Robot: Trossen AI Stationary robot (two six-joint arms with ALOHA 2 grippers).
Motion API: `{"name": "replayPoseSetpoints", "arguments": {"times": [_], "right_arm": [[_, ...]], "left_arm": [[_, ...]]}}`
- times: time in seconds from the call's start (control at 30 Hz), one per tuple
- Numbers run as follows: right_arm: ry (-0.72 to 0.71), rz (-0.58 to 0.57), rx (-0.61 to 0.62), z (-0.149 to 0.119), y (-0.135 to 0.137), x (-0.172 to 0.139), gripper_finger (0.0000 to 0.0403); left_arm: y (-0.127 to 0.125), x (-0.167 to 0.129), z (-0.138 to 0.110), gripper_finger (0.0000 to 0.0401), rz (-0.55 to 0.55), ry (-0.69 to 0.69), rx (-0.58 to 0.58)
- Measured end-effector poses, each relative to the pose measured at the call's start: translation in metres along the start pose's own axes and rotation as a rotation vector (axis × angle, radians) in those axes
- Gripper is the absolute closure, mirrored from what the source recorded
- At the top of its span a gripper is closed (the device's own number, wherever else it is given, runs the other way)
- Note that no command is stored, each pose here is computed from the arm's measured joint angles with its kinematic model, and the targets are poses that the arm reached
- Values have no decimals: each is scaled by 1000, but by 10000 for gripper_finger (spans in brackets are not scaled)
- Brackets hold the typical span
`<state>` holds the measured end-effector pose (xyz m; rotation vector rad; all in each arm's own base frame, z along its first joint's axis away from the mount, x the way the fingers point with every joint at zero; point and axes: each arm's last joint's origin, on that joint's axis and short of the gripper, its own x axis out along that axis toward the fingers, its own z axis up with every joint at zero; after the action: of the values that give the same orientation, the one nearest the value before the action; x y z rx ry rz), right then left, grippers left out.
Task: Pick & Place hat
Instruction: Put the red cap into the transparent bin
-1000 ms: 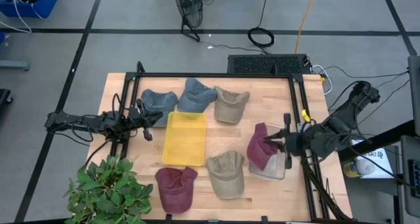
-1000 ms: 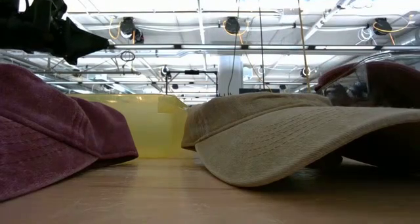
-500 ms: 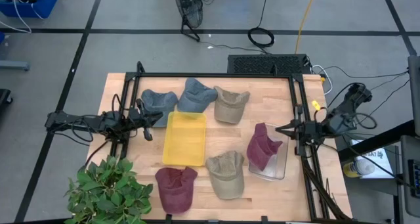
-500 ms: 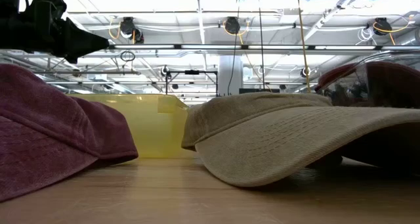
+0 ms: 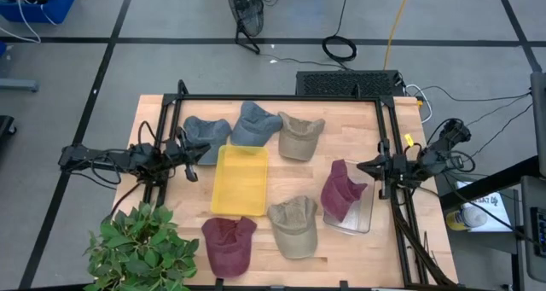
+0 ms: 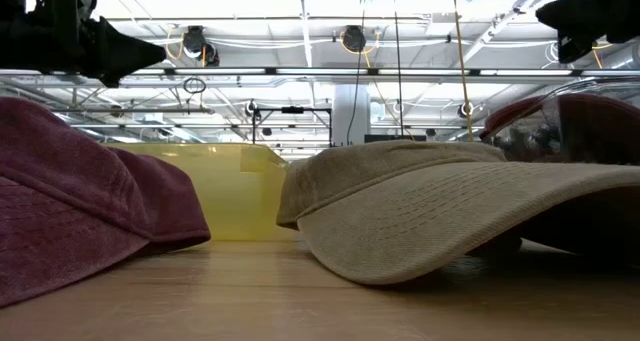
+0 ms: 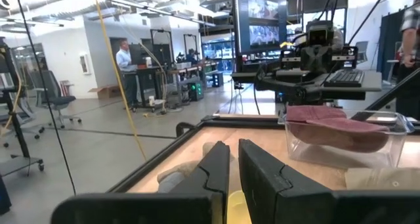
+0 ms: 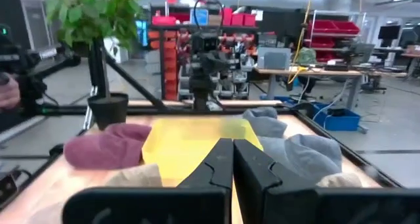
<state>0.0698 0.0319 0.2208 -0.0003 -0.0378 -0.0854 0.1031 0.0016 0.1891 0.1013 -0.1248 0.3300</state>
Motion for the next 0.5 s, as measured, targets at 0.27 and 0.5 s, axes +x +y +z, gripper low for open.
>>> {"name": "replayPoseSetpoints", "arguments": {"times": [0.27,0.5], "right_arm": [[64,-58,27,-12,-3,2,403],[65,-168,-32,-12,-10,4,403]], "left_arm": [[0,0,2,359,4,-18,119],[1,0,6,359,12,-57,118]]}}
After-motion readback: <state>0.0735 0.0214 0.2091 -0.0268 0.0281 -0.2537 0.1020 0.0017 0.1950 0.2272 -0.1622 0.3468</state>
